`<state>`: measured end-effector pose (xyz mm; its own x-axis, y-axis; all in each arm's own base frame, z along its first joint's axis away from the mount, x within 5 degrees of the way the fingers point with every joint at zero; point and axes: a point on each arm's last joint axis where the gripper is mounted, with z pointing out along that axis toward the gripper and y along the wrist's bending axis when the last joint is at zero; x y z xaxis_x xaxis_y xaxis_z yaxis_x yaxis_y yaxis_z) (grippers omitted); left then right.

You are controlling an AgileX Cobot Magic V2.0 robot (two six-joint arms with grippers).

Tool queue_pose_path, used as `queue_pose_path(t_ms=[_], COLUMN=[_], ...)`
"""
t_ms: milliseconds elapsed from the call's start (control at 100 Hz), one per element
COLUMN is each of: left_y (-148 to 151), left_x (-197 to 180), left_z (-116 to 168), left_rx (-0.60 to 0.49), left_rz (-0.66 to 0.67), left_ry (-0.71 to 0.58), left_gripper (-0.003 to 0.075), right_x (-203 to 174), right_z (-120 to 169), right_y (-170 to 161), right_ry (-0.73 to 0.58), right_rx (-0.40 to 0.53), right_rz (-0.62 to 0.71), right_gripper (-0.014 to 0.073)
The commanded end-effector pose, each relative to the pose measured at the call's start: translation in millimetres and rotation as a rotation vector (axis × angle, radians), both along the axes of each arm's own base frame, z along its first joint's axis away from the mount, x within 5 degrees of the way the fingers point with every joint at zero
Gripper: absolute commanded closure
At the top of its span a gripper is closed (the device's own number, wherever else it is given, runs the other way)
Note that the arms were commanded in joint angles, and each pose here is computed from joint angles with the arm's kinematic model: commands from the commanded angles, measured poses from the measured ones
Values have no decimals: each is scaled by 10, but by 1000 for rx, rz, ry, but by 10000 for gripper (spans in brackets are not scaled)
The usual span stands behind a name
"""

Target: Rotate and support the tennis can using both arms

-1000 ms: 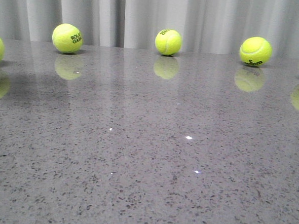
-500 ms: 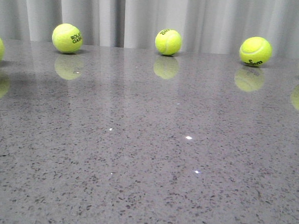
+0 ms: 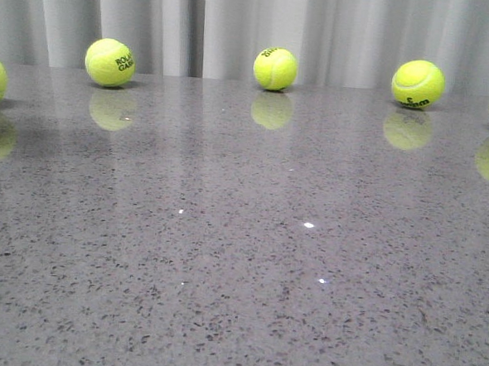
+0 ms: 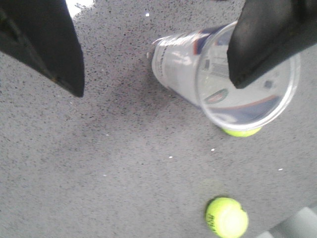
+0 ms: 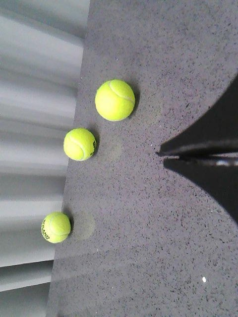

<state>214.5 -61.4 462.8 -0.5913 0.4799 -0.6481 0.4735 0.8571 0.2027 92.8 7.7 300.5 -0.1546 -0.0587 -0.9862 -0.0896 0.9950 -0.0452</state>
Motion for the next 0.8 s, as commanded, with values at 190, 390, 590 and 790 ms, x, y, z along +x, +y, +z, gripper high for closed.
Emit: queue_pose_path(t_ms=[190, 390, 590, 790], left_y=[137, 244, 341, 418], left_x=[-425, -808, -1158, -1432], left_z=[360, 288, -90, -584], left_rx=[-153, -264, -361, -412], left_rz=[96, 129, 152, 140], left_ry=[-218, -352, -448, -560], left_gripper=[156, 156, 156, 156], right_x=[3, 3, 3, 3], right_z=[161, 161, 161, 161], right_y=[-3, -3, -3, -3], right_ry=[-109, -109, -109, -109], right_rx=[1, 1, 1, 1], right_rz=[-2, -2, -2, -2], right_gripper=[662, 662, 662, 662])
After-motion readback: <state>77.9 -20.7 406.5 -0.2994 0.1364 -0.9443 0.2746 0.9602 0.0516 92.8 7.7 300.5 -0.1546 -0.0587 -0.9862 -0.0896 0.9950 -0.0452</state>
